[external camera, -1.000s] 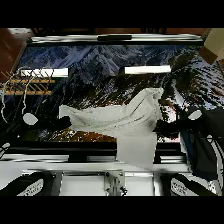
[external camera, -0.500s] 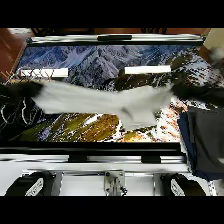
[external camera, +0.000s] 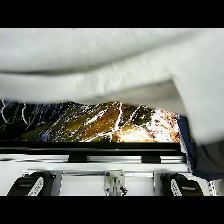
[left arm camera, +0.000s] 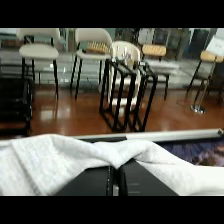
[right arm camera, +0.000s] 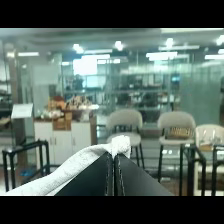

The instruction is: Fold the shirts.

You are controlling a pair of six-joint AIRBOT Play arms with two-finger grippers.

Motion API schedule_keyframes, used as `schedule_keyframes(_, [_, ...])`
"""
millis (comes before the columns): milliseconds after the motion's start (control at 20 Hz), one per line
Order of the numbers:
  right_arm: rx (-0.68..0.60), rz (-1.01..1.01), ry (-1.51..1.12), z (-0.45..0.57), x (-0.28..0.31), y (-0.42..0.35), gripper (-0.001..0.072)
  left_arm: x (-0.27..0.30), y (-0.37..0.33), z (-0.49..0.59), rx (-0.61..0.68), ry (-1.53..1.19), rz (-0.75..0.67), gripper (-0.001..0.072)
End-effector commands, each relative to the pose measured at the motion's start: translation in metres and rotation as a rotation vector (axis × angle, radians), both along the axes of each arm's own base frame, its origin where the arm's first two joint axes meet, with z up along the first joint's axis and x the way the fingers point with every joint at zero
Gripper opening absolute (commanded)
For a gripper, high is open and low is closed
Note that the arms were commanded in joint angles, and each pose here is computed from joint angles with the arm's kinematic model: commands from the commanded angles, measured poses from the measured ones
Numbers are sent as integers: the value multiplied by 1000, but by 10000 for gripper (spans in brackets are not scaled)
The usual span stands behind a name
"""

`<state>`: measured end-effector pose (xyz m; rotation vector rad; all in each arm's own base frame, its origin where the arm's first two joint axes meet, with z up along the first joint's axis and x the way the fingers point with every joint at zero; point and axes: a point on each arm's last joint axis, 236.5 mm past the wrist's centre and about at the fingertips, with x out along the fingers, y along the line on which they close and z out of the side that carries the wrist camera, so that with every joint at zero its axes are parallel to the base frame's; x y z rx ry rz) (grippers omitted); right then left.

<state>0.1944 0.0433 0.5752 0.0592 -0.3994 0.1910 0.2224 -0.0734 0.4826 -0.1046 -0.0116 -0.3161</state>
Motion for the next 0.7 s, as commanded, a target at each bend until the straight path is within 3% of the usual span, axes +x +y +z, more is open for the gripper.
schedule_keyframes(0, [-9, -93, 26, 0, 0, -19, 69, -2, 3, -50, 27, 217, 12, 41])
schedule_keyframes(300, [-137, -242, 705, -176, 136, -70, 70, 48, 7, -241, 16, 759, -15, 41])
schedule_keyframes(450, [-149, -229, 1006, -292, 200, -82, 70, 45, 2, -377, -30, 1107, -44, 41])
schedule_keyframes(550, [-93, -194, 1161, -370, 238, -80, 70, 50, 2, -442, -47, 1229, -48, 41])
schedule_keyframes(650, [56, -123, 1231, -423, 278, -64, 70, 71, 4, -478, -42, 1275, -53, 41])
